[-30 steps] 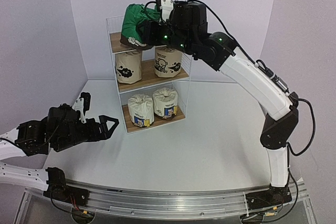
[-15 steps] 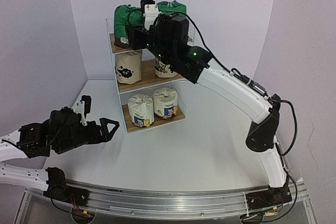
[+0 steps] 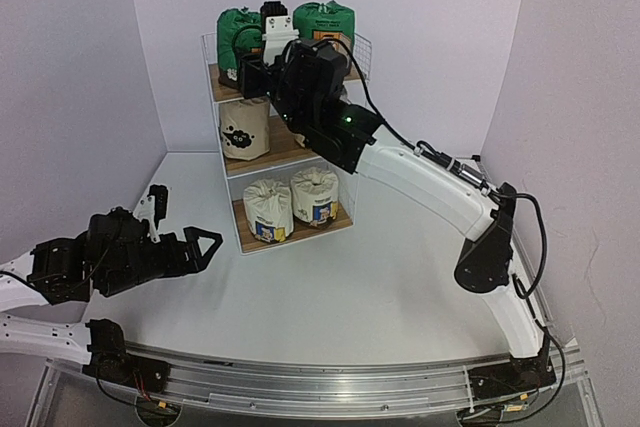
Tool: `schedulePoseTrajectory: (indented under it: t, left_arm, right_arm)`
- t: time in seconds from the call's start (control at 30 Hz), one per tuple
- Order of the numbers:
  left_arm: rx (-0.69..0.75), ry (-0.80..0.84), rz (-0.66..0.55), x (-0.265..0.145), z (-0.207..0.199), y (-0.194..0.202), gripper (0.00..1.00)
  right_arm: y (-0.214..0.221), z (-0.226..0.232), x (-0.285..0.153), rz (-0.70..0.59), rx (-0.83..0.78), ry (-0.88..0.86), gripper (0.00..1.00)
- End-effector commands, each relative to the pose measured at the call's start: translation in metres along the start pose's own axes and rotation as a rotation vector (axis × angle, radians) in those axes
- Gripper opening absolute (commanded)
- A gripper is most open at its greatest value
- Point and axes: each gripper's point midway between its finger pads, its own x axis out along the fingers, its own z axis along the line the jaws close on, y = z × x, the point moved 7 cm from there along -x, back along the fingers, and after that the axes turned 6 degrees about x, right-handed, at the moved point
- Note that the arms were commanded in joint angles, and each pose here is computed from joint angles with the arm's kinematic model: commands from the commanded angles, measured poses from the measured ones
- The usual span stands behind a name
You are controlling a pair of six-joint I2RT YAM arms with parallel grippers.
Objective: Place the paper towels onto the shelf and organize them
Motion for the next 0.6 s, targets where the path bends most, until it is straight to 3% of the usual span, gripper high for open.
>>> schedulePoseTrajectory:
  t: [0.0,0.27,0.43,0.57]
  left_arm:
    - [-0.033,0.016,0.009,-0.008,0.003,0.000,1.00]
    - [-0.013,-0.016,0.003,-0.008,0.004,-0.002,1.00]
    - [-0.009,-0.010,-0.007,-0.008,0.002,-0.005,1.00]
    - [-0.003,-0.003,-0.001,-0.007,-0.001,-0.006,1.00]
  right_arm:
    - [0.030,-0.001,0.009,0.029,-0.048,0.045,0.64]
    - [0.021,0.005,-0.001,0.045,-0.050,-0.023,0.76]
    - [0.014,0.015,-0.015,0.062,-0.095,-0.067,0.89]
    - [0.008,0.021,-0.027,0.072,-0.128,-0.077,0.93]
